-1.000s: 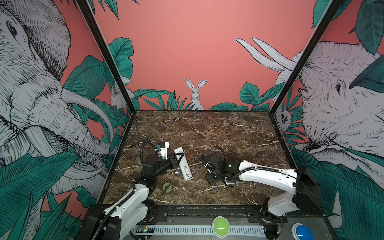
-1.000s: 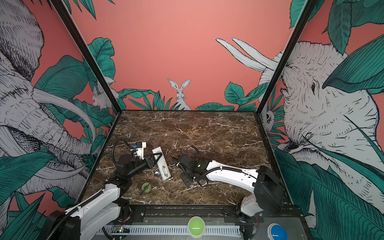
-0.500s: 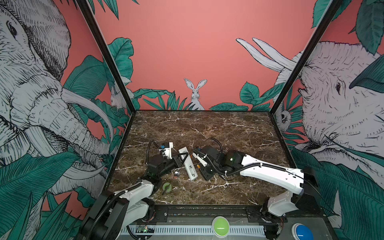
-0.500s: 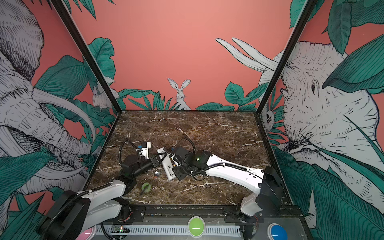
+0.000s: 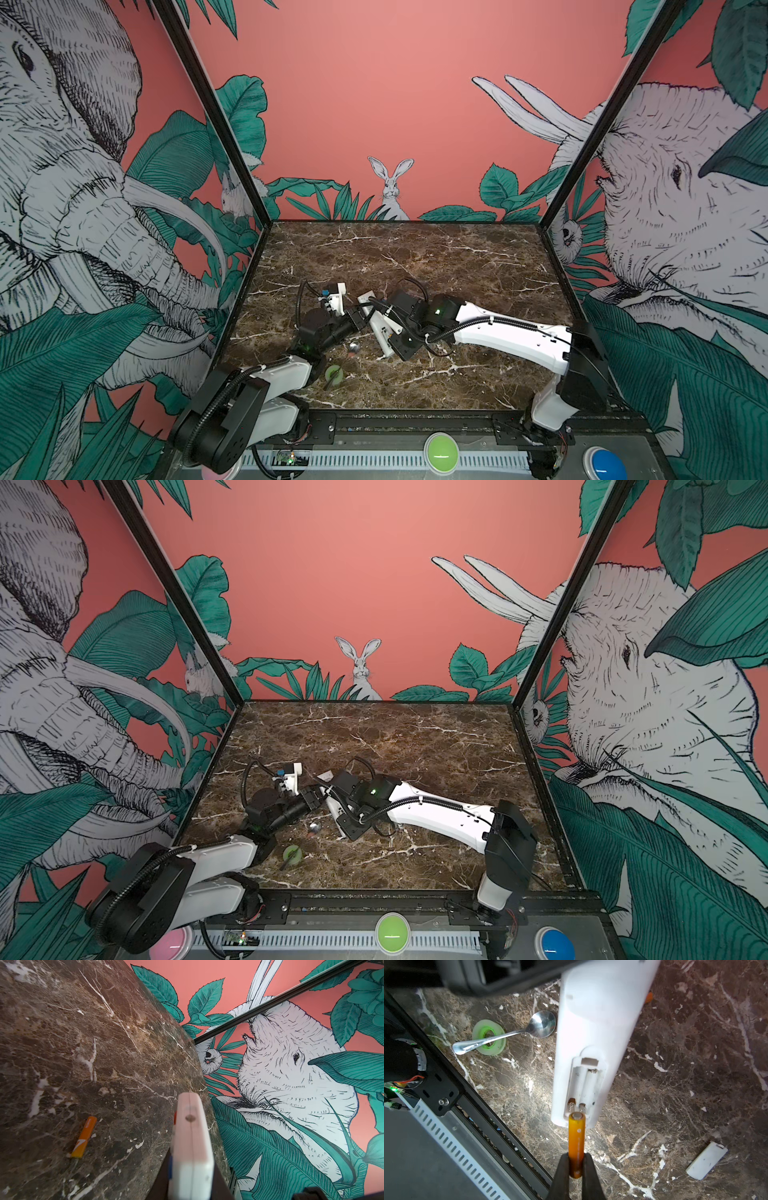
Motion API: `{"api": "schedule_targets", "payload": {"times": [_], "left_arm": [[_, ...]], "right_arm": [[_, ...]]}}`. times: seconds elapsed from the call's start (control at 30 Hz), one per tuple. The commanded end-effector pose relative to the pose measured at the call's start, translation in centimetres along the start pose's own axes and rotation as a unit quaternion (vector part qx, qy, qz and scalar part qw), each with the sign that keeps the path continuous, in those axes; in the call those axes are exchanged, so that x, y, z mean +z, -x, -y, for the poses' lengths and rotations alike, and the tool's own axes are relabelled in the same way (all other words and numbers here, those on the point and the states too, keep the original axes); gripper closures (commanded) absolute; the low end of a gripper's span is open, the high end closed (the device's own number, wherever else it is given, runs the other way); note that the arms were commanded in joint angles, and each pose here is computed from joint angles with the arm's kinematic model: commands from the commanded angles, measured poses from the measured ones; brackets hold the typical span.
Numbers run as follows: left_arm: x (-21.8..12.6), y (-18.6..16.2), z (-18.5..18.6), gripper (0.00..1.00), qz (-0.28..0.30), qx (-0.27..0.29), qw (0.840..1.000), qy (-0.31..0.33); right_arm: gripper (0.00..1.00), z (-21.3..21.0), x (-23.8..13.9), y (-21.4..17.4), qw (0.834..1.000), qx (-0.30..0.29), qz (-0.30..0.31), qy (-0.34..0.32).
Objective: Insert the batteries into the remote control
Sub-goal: 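Carry the battery to the remote's open compartment held by the left gripper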
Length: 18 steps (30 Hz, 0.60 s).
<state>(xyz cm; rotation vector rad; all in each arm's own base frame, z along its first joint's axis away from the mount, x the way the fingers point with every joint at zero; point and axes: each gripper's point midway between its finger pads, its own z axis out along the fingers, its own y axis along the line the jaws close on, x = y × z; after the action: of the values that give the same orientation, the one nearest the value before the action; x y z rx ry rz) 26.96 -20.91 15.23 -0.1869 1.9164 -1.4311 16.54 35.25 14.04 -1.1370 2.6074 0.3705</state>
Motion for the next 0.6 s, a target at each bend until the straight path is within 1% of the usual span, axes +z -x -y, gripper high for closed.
{"api": "schedule_targets", "payload": {"times": [0.0, 0.07, 0.2, 0.57], "left_arm": [[0.0, 1.3, 2.2, 1.0, 0.021, 0.01, 0.999, -0.034], [0.0, 1.2, 2.1, 1.0, 0.021, 0.009, 0.999, -0.033], [0.0, 1.2, 2.0, 1.0, 0.021, 0.006, 0.999, -0.031], [-0.1, 1.2, 1.8, 1.0, 0.025, -0.006, 0.999, -0.028]], "right_arm": [[1.0, 0.1, -0.3, 0.2, 1.0, 0.001, -0.005, -0.009], [1.0, 0.5, 0.1, 0.1, 1.0, 0.011, -0.006, -0.014], [1.0, 0.1, 0.5, 0.7, 1.0, 0.022, 0.004, 0.0], [1.0, 0.6, 1.9, 1.2, 0.999, 0.044, -0.004, 0.0]]}}
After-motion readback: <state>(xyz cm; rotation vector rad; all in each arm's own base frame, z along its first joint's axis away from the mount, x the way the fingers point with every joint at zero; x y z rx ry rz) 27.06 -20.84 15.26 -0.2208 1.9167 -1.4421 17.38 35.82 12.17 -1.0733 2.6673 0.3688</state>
